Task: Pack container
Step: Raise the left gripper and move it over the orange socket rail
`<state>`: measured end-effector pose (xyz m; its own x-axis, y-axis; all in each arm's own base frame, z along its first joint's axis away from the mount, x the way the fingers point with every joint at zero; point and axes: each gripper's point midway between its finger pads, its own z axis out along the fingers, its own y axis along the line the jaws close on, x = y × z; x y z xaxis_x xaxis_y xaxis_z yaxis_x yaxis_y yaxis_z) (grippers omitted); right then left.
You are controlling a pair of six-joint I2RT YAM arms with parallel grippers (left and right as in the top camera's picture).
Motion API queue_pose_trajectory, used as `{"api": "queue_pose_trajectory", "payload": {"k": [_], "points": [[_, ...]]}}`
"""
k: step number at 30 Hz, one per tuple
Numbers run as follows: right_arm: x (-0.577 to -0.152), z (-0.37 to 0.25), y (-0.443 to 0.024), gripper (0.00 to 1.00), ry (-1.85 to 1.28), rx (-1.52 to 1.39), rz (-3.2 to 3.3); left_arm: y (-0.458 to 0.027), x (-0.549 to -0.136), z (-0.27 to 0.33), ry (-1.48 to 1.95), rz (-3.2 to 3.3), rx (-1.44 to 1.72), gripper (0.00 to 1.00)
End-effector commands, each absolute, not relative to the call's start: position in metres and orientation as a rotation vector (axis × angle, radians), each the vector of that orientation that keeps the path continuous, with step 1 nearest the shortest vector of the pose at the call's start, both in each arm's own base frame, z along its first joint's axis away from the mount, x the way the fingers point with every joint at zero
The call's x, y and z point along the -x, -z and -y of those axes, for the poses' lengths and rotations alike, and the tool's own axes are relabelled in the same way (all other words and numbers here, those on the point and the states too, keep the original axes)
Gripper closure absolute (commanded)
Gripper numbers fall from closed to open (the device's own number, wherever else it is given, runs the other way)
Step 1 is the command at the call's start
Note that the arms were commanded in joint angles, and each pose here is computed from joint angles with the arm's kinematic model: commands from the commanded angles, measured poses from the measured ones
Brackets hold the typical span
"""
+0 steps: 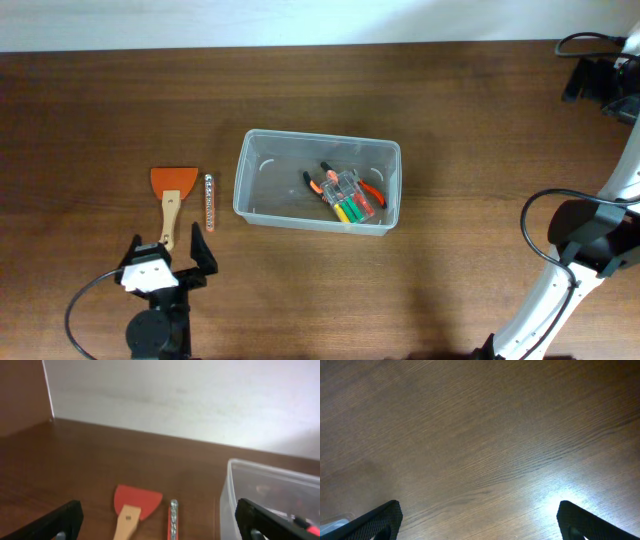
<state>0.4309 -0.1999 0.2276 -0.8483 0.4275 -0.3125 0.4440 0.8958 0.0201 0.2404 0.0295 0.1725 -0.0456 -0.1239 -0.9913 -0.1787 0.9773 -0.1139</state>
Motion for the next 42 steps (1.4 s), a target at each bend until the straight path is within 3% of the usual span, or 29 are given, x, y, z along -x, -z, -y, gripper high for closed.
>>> {"api": "queue_pose_trajectory", "payload": {"k": [1,10,17,26,33,42], "points": [[-0.432,0.199,-0.236,0.01,0.073,-0.653,-2.722,-0.178,-0.239,-0.037,-0.086,-1.595,0.252,0.01],[-0.432,0.199,-0.236,0.01,0.073,-0.653,-2.722,-0.238,-0.254,-0.036,-0.237,-1.680,0.087,0.01],[-0.432,0.199,-0.236,0.01,0.073,-0.653,-2.722,-0.278,-0.320,-0.035,-0.322,-1.909,-0.053,0.01],[-0.432,0.199,-0.236,0.01,0.073,-0.653,-2.722,-0.199,-0.399,-0.014,-0.190,-2.299,-0.202,0.01],[-0.432,0.199,-0.236,0.01,0.073,-0.653,-2.722,-0.144,-0.406,-0.013,-0.173,-2.450,-0.219,0.01],[-0.432,0.199,-0.236,0.01,0.073,-0.653,-2.722,-0.141,-0.405,-0.006,-0.120,-2.456,-0.239,0.01]]}}
